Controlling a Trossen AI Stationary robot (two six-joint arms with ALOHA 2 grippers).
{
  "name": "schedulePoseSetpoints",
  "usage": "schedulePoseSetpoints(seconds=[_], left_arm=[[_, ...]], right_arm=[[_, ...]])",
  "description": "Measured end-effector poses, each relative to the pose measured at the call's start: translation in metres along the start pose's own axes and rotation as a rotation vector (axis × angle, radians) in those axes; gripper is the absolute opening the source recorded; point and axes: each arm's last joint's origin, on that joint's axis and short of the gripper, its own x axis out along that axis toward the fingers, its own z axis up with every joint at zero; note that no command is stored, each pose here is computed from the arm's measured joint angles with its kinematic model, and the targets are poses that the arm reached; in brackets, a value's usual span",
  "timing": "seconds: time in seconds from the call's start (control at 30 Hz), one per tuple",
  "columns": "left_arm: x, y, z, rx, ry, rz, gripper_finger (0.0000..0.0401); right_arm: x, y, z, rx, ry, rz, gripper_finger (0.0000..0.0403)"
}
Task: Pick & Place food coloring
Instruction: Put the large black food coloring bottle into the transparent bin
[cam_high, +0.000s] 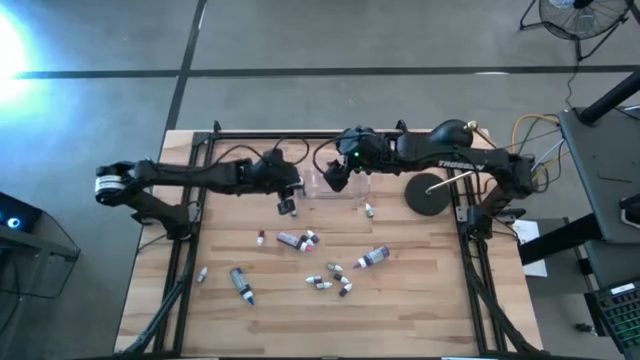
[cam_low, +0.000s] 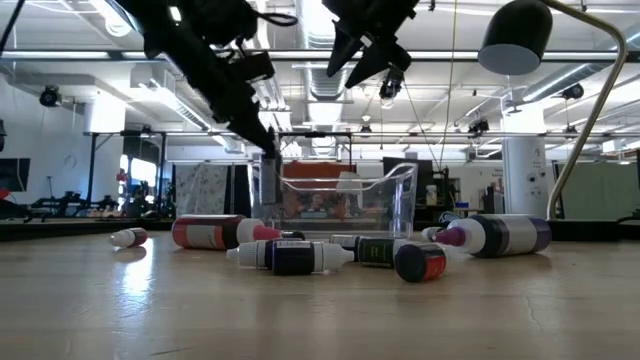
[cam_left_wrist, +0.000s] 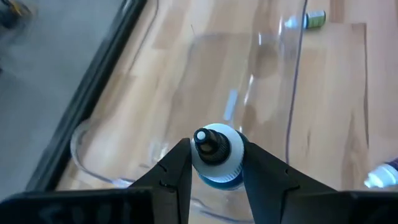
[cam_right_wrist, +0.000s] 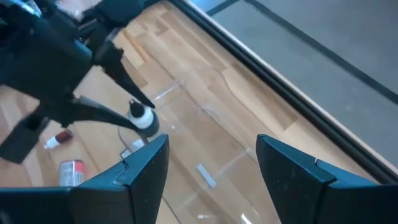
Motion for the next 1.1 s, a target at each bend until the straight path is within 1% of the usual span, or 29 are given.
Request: schedulePoseSetpoints(seconds=[0.17,0.27,0.37,0.43,0.57,0.73,0.8,0.83,0.93,0.97,1.0,1.03,1.07,1.1], left_arm=[[-0.002,-0.003,-0.007,-0.031,0.008,0.0,0.0094],[0.0,-0.003,-0.011,-0.031,0.019,0.009,0.0113],[0.008,-0.005,-0.019,-0.046,0.057,0.008,0.0133],[0.013,-0.007,-0.02,-0.067,0.064,0.009,0.0141],[0.017,-0.009,-0.021,-0.072,0.072,0.003,0.0145],[0.01,-0.006,-0.018,-0.085,0.063,0.004,0.0147],[0.004,-0.005,-0.014,-0.093,0.043,0.003,0.0148],[0.001,-0.004,-0.011,-0.104,0.027,0.004,0.0148],[-0.01,-0.001,-0.008,-0.144,0.004,0.008,0.0148],[-0.015,0.0,-0.007,-0.157,-0.002,0.009,0.0149],[-0.02,0.001,-0.007,-0.173,-0.007,0.009,0.0149],[-0.026,0.003,-0.007,-0.183,-0.007,0.009,0.0149],[-0.031,0.004,-0.008,-0.194,-0.009,0.009,0.0149],[-0.037,0.005,-0.008,-0.204,-0.016,0.009,0.0149]], right_arm=[[0.012,0.002,-0.008,-0.012,0.028,-0.01,0.0231],[0.019,0.003,-0.011,-0.012,0.03,-0.004,0.023],[0.025,0.005,-0.013,-0.009,0.033,0.021,0.0231],[0.028,0.007,-0.013,-0.007,0.029,0.028,0.023],[0.029,0.007,-0.014,-0.007,0.031,0.033,0.0231],[0.029,0.006,-0.014,-0.006,0.034,0.032,0.0231],[0.031,0.005,-0.015,0.038,0.056,0.052,0.023],[0.034,0.002,-0.017,0.089,0.084,0.076,0.023],[0.057,-0.008,-0.031,0.281,0.22,0.138,0.023],[0.066,-0.01,-0.037,0.299,0.257,0.157,0.023],[0.075,-0.01,-0.041,0.287,0.271,0.177,0.023],[0.082,-0.008,-0.043,0.237,0.262,0.2,0.023],[0.088,-0.005,-0.044,0.155,0.243,0.22,0.023],[0.093,0.0,-0.046,0.04,0.228,0.232,0.023]])
